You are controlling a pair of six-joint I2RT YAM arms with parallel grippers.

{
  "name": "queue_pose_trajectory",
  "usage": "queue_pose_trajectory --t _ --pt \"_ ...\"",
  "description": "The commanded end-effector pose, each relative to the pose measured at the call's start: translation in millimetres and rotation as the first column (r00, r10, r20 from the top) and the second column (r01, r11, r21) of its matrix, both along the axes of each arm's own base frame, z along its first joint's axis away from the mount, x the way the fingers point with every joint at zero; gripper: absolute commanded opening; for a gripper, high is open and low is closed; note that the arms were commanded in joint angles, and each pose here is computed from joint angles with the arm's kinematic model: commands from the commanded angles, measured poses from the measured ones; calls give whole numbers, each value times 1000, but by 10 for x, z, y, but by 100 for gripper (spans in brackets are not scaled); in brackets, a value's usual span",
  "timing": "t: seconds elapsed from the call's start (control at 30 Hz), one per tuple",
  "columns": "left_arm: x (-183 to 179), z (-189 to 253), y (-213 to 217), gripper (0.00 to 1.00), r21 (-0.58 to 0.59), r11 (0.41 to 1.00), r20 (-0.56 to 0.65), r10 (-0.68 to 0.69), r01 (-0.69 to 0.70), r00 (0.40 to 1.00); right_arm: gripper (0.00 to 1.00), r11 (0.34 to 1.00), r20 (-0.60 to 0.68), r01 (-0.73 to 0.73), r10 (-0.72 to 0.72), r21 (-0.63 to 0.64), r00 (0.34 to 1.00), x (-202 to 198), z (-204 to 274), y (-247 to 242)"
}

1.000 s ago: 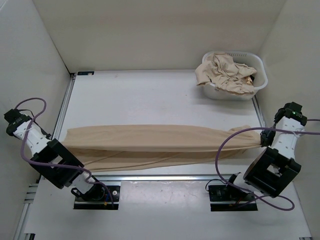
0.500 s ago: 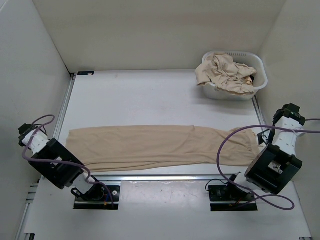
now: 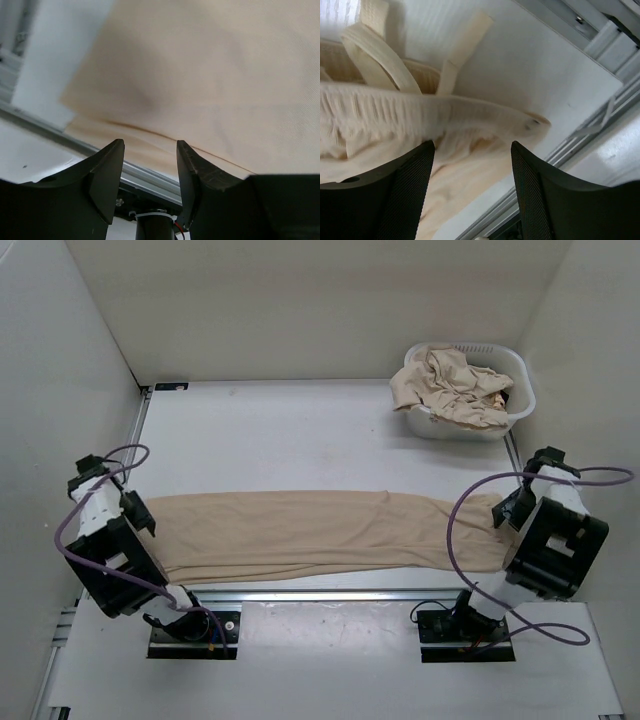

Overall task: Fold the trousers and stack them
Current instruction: Fold the trousers

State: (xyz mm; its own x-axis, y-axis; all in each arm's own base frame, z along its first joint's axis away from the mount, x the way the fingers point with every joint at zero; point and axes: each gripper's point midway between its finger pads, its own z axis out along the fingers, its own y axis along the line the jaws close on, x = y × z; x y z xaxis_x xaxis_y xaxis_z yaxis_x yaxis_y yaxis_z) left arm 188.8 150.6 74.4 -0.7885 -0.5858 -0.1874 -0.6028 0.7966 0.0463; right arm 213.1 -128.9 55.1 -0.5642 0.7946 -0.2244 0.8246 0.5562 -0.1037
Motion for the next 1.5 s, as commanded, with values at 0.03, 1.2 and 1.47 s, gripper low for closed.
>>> queue_pose_trajectory --t 0.03,1.2,1.47 --pt "-20 -258 -184 58 1 997 -55 -79 79 995 68 996 -66 -78 75 -44 995 231 -151 -65" --pt "597 -379 -465 59 109 941 -44 -317 320 947 0 937 32 -130 149 -325 988 233 770 383" --pt "663 -454 -715 59 92 901 -99 -414 423 905 0 930 252 -269 331 -251 909 440 888 2296"
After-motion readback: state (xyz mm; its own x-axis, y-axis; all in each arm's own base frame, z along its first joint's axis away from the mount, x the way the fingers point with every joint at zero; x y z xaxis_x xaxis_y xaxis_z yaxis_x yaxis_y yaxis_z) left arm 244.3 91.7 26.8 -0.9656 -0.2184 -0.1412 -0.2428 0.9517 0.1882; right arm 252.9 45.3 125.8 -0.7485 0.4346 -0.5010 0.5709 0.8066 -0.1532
